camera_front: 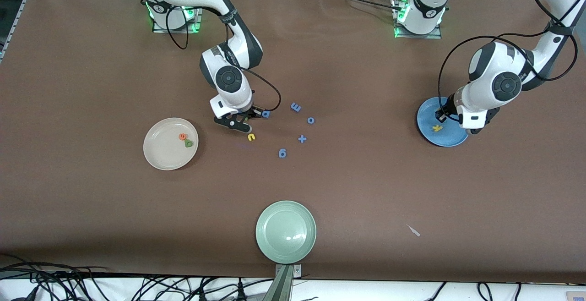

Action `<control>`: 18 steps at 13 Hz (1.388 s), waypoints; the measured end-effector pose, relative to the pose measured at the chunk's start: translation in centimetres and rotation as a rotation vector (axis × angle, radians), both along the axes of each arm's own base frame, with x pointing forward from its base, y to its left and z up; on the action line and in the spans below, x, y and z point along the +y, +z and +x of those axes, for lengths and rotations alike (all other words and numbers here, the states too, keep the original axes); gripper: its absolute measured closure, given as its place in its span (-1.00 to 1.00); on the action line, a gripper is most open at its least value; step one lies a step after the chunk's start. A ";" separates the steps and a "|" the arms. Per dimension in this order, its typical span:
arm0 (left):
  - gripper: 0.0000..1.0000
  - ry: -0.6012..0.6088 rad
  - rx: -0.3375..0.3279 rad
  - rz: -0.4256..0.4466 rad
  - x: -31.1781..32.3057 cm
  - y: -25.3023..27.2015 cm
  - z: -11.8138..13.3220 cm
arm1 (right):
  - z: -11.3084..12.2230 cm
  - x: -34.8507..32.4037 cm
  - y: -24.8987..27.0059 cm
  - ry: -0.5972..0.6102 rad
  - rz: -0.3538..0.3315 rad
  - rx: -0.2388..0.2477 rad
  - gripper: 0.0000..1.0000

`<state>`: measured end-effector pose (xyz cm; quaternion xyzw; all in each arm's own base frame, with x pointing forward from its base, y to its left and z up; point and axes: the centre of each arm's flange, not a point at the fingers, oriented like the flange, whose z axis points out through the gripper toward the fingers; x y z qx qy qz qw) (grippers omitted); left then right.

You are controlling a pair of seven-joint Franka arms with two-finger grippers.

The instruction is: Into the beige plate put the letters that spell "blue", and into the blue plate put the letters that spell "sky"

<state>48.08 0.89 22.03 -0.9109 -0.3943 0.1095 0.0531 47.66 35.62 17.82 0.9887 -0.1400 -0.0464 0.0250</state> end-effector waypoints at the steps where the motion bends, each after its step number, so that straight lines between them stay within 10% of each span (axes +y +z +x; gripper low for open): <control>1: 0.00 0.000 -0.002 0.000 0.0 0.1 0.1 | 0.4 -0.4 0.4 0.010 0.000 -0.003 0.81; 4: -0.62 0.002 -0.037 0.009 0.0 1.8 1.7 | 4.0 -3.9 4.4 0.071 -0.041 0.054 0.81; 8: -0.87 -0.008 -0.108 0.045 2.8 8.3 6.9 | 11.4 -16.0 11.0 0.214 -0.069 0.080 0.81; 12: -1.00 -0.007 -0.218 0.051 6.6 13.4 10.2 | 12.7 -22.9 8.8 0.260 -0.082 0.102 0.81; 18: -1.00 -0.019 -0.212 0.050 5.9 21.8 14.0 | 11.9 -22.8 7.1 0.246 -0.048 0.086 -0.33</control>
